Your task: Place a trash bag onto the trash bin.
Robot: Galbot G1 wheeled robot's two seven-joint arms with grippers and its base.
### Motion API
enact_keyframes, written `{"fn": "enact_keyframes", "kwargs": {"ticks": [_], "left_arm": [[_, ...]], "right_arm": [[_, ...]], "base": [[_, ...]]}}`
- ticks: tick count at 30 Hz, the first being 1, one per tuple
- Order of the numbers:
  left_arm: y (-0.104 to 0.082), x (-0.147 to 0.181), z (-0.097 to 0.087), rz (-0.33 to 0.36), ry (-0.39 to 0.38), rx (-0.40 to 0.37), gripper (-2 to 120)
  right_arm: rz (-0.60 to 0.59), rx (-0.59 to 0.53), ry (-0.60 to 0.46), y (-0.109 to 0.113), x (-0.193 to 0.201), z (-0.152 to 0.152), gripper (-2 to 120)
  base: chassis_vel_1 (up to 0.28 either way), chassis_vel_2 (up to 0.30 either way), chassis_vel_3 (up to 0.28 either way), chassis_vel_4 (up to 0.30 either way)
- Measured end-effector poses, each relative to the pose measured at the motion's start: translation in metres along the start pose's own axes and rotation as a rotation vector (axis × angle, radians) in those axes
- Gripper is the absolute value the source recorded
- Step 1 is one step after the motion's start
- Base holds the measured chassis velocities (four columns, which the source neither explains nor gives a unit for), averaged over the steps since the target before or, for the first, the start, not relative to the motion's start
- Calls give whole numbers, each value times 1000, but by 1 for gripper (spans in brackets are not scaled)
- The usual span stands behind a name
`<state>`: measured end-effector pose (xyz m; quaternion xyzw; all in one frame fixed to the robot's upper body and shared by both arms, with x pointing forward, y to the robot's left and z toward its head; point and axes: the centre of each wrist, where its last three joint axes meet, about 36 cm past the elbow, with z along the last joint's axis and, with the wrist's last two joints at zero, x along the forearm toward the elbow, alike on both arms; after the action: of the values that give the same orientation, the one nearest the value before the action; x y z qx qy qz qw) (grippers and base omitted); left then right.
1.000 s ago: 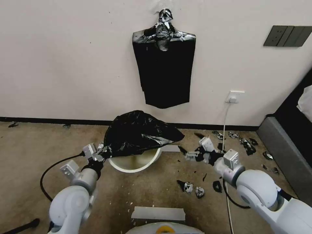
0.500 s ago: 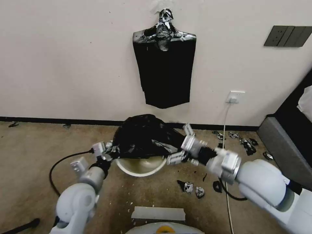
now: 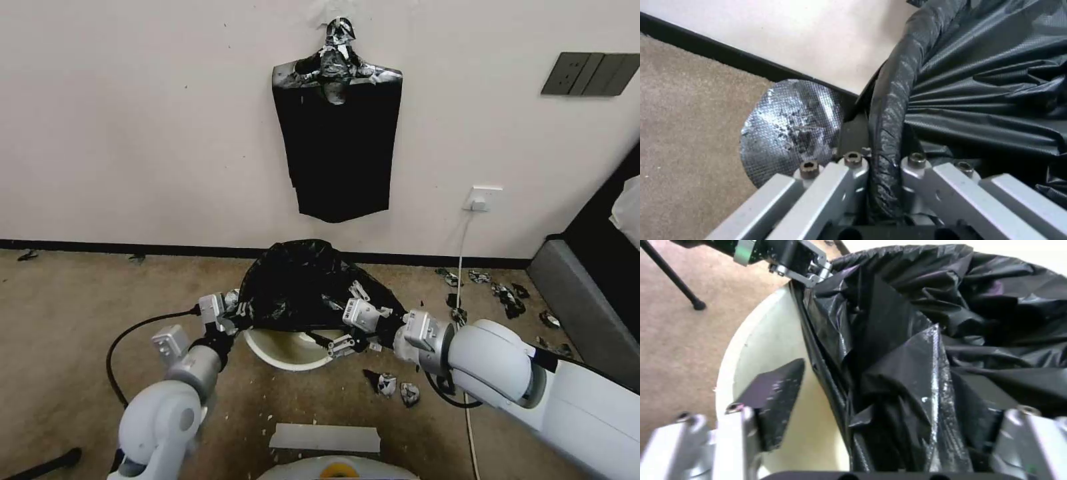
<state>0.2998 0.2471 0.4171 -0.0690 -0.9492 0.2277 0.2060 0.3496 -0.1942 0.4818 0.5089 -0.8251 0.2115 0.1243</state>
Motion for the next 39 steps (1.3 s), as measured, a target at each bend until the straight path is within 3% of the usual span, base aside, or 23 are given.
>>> {"fn": "enact_keyframes", "kwargs": {"ticks": [22, 31, 39], "left_arm": [[1, -3, 2, -4, 0, 5, 3], [2, -4, 1, -5, -3, 4, 3], [1, -5, 0, -11, -5, 25, 3]], "right_arm": [[-5, -17, 3, 4, 1, 5, 0], [-19, -15, -31, 8, 2, 3, 0], [-118, -43, -87, 29, 12, -1, 0]], "base": [[0, 0, 0, 0], [0, 0, 0, 0], [0, 0, 0, 0]]}}
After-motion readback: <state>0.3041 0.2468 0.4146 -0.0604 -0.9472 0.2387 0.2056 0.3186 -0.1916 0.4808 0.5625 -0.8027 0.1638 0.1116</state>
